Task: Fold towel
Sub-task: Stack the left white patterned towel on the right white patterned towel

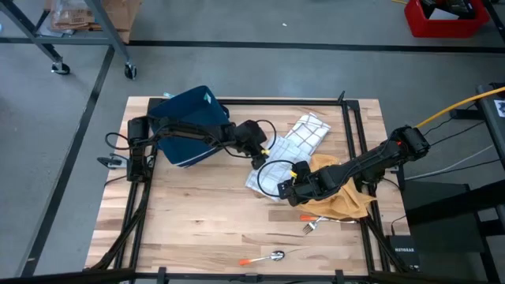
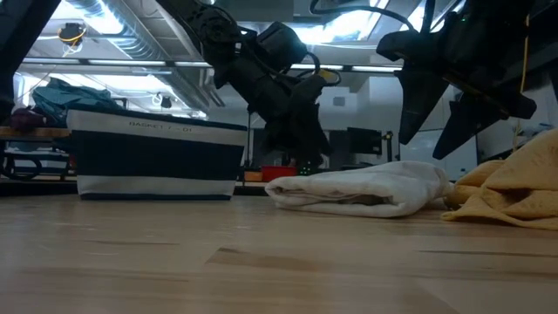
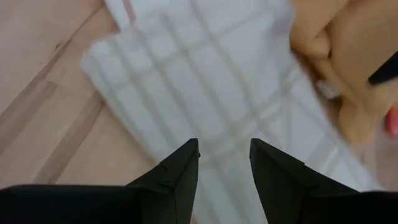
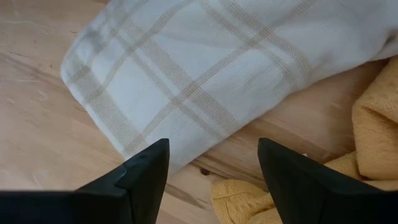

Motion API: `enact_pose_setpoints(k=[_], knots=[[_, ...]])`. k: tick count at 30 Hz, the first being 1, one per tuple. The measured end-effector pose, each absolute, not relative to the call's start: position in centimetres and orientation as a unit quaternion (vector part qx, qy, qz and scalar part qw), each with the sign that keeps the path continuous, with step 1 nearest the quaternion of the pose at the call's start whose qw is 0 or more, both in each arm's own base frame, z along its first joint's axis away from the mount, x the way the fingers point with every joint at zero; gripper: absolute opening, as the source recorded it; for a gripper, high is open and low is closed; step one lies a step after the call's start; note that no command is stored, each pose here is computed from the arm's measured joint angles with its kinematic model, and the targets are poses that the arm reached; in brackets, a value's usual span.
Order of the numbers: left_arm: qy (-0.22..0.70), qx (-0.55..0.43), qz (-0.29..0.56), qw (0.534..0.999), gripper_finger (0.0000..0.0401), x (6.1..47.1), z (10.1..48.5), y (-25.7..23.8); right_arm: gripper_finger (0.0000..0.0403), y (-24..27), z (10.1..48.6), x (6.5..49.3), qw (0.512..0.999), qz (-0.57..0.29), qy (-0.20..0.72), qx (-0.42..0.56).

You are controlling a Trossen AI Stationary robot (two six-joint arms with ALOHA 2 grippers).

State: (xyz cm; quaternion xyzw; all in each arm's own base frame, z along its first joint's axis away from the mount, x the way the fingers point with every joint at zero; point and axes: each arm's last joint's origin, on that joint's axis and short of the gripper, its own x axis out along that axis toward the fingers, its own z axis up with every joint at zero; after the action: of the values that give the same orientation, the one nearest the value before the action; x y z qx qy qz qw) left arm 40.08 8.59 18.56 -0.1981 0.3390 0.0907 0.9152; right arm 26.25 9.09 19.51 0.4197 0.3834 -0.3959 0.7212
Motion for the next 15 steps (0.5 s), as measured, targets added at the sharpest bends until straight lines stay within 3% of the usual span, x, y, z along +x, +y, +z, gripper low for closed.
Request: enact_pose_setpoints(k=[5,15], knots=[[0.282,-0.202,0.111,0.931,0.0136,40.65,19.63,9.27,0.0248,9.09,19.51,26.24,0.726,-0.392,0.388,0.411],[0.287,-0.206,0.111,0.929,0.0136,40.64,19.63,8.92,0.0248,9.05,19.47,26.13,0.730,-0.389,0.398,0.397]])
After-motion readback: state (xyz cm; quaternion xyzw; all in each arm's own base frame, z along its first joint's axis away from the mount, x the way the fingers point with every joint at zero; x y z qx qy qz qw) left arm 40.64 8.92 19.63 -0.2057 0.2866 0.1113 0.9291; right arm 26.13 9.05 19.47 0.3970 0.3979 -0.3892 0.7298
